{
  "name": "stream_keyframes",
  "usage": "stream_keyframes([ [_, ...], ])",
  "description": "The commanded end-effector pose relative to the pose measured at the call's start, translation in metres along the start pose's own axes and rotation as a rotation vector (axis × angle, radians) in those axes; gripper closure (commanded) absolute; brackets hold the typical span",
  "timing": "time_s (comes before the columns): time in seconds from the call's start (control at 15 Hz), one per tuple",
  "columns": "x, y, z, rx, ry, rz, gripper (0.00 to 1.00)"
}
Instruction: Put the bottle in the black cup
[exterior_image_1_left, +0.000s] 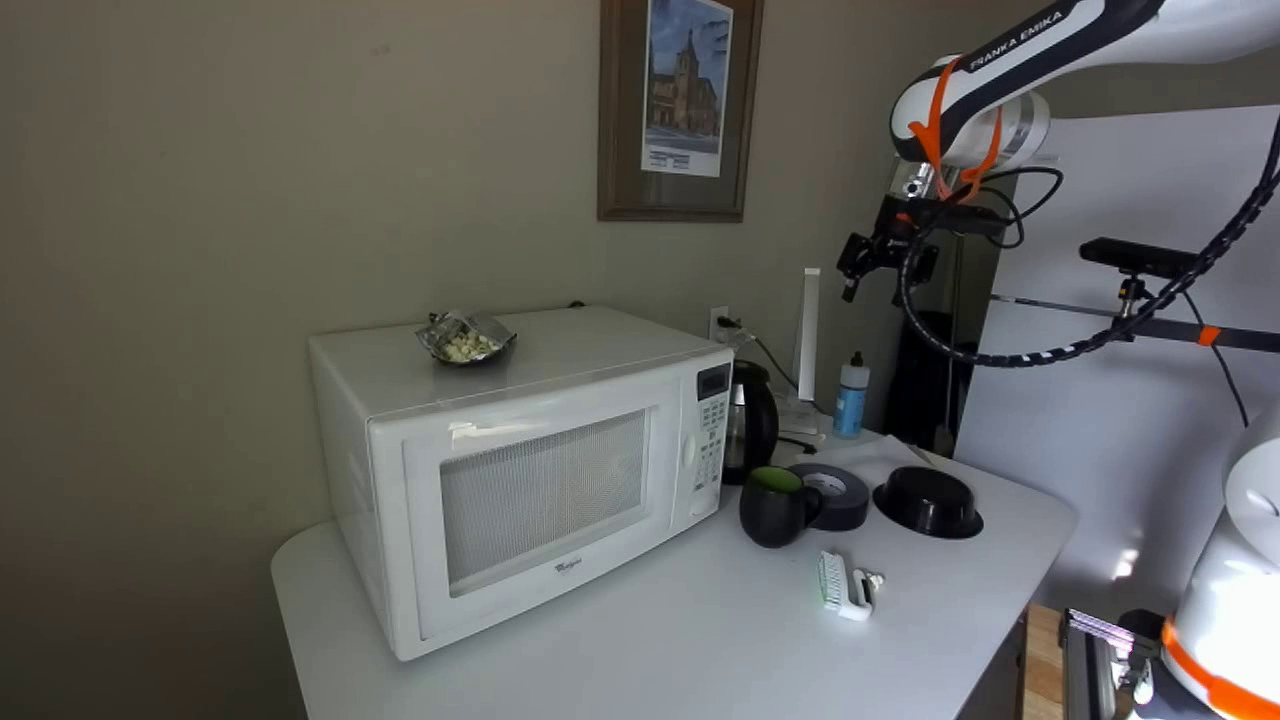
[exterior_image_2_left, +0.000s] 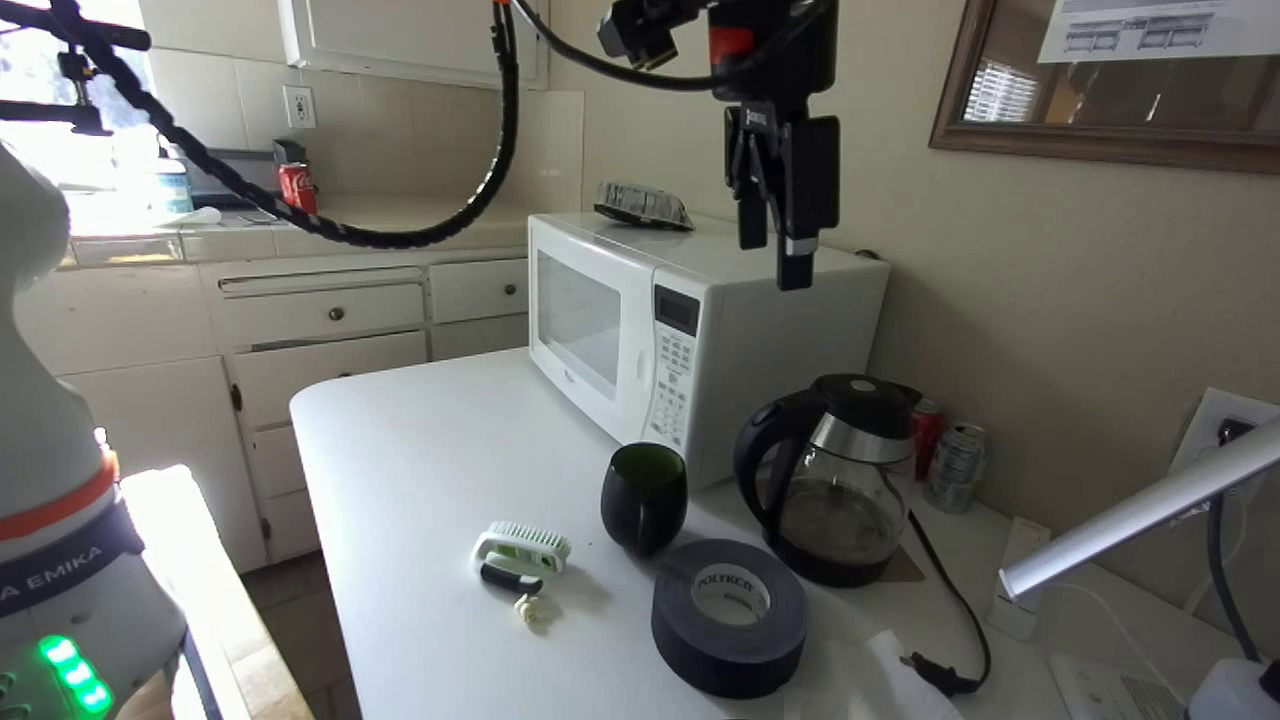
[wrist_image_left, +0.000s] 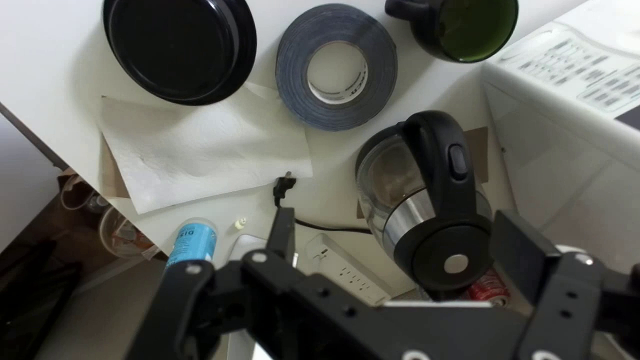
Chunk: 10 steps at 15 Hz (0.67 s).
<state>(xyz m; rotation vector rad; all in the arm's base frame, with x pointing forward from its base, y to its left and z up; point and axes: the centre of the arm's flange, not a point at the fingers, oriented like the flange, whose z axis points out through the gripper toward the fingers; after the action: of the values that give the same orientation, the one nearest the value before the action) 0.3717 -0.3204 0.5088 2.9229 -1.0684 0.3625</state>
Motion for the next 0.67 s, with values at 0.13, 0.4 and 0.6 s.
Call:
stream_keyframes([
  [0.13, 0.089, 0.045, 0.016, -0.022, -0.051, 0.121, 0.00],
  [0.4, 0.133, 0.075, 0.029, -0.071, -0.115, 0.138, 0.00],
  [0.6, 0.162, 0.100, 0.039, -0.134, -0.157, 0.126, 0.00],
])
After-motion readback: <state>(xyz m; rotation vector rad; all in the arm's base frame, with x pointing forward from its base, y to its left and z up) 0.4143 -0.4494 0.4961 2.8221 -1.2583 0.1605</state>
